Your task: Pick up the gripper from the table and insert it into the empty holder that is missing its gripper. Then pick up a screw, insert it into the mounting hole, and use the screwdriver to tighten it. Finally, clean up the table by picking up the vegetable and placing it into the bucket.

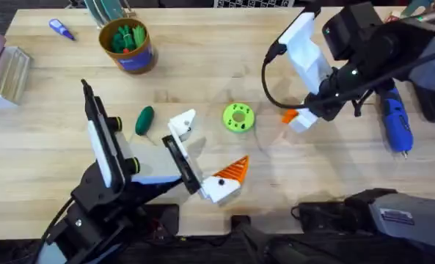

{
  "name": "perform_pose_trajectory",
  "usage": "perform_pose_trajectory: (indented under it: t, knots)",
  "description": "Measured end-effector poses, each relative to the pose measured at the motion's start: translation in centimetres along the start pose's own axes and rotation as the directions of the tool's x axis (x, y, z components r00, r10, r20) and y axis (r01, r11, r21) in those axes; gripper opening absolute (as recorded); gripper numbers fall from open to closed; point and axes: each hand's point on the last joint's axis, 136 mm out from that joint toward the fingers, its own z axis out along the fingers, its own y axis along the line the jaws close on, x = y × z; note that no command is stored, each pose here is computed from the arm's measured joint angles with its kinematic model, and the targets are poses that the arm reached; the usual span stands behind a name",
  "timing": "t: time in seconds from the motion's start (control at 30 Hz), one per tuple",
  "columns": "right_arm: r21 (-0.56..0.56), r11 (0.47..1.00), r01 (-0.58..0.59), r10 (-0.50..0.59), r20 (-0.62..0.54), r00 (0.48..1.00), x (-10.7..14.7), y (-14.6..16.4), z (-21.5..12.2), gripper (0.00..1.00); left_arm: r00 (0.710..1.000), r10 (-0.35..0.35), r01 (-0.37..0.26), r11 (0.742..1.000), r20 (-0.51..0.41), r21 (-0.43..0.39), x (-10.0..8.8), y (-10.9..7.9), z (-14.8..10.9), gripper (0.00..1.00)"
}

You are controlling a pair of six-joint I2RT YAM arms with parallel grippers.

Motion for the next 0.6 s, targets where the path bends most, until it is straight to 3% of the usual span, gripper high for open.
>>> perform_pose_trajectory:
  t: [0.17, 0.6]
  knots:
    - [-0.001, 1.000, 0.010, -0.010, -0.001, 1.000, -0.07, 0.05, 0.06, 0.711, 1.000, 0.000, 0.000, 1.000, 0.000, 0.000, 0.01, 0.00, 0.00, 0.986]
    - [-0.050, 0.999, 0.013, -0.011, 0.031, 0.999, -0.62, 0.94, 0.03, 0.435, 1.000, 0.000, 0.000, 1.000, 0.000, 0.000, 0.01, -0.01, 0.00, 0.986]
